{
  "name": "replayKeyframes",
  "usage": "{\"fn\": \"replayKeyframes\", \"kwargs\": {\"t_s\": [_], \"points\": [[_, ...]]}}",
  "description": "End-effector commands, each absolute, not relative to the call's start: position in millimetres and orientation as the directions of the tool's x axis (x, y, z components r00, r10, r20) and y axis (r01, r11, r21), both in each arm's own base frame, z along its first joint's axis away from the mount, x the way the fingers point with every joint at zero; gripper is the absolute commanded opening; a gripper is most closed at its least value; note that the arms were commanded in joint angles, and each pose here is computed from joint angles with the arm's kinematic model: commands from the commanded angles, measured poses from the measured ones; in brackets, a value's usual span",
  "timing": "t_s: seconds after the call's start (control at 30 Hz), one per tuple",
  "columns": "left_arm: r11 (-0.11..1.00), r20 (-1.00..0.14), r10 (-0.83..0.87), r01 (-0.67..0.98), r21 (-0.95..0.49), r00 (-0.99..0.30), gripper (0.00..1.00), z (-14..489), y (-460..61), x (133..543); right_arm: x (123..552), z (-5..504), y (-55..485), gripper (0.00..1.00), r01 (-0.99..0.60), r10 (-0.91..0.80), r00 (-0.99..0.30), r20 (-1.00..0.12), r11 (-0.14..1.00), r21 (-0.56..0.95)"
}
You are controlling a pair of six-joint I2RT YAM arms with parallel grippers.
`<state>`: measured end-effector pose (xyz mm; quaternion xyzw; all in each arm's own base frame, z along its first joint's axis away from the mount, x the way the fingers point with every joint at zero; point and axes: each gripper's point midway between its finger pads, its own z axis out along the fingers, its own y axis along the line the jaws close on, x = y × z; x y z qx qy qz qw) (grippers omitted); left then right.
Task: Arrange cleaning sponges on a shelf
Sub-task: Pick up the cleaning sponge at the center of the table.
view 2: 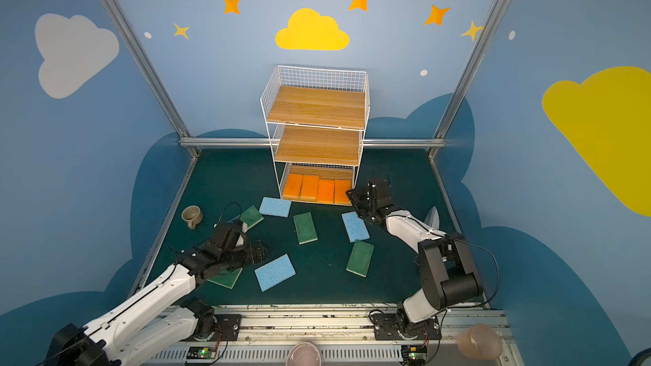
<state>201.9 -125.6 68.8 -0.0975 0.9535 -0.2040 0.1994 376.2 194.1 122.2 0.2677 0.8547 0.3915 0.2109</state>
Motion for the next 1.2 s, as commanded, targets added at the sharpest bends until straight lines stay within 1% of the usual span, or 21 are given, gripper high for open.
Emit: {"fn": "replayKeyframes", "kwargs": {"t_s": [0.0,0.1,0.2,0.33,0.43,0.53,0.67,0.9,1.07,1.17], "points": [[0.911,-0.325,-0.28,-0.143,-0.387,-0.903,0.89,68,-115,196,336,110,212,0.48,0.172,0.376,-0.918,-0.127,0.665,0.727],[0.909,-0.347,-0.306,-0.164,-0.383,-0.887,0.9,72,-111,200,314,99,226,0.49,0.089,0.221,-0.97,-0.105,0.719,0.689],[0.9,-0.366,-0.333,-0.176,-0.4,-0.869,0.95,78,-112,206,296,85,244,0.49,0.019,0.118,-0.988,-0.099,0.732,0.682],[0.888,-0.385,-0.349,-0.169,-0.428,-0.854,1.0,84,-115,211,284,73,267,0.5,-0.047,0.038,-0.993,-0.111,0.737,0.674],[0.884,-0.392,-0.352,-0.164,-0.437,-0.85,1.0,86,-116,212,279,64,283,0.51,-0.078,-0.008,-0.994,-0.107,0.742,0.666],[0.878,-0.391,-0.358,-0.163,-0.45,-0.848,1.0,86,-118,214,277,53,294,0.52,-0.088,-0.033,-0.995,-0.095,0.752,0.653],[0.873,-0.396,-0.368,-0.165,-0.459,-0.841,1.0,86,-119,219,279,44,305,0.5,-0.089,-0.046,-0.995,-0.083,0.754,0.651],[0.867,-0.397,-0.374,-0.165,-0.469,-0.838,1.0,86,-122,231,284,34,311,0.41,-0.082,-0.05,-0.996,-0.068,0.769,0.633],[0.867,-0.397,-0.376,-0.166,-0.47,-0.837,1.0,84,-120,235,283,27,314,0.38,-0.079,-0.056,-0.997,-0.057,0.781,0.619],[0.861,-0.395,-0.385,-0.171,-0.479,-0.834,1.0,83,-119,235,282,21,315,0.33,-0.072,-0.055,-0.997,-0.046,0.787,0.613]]}}
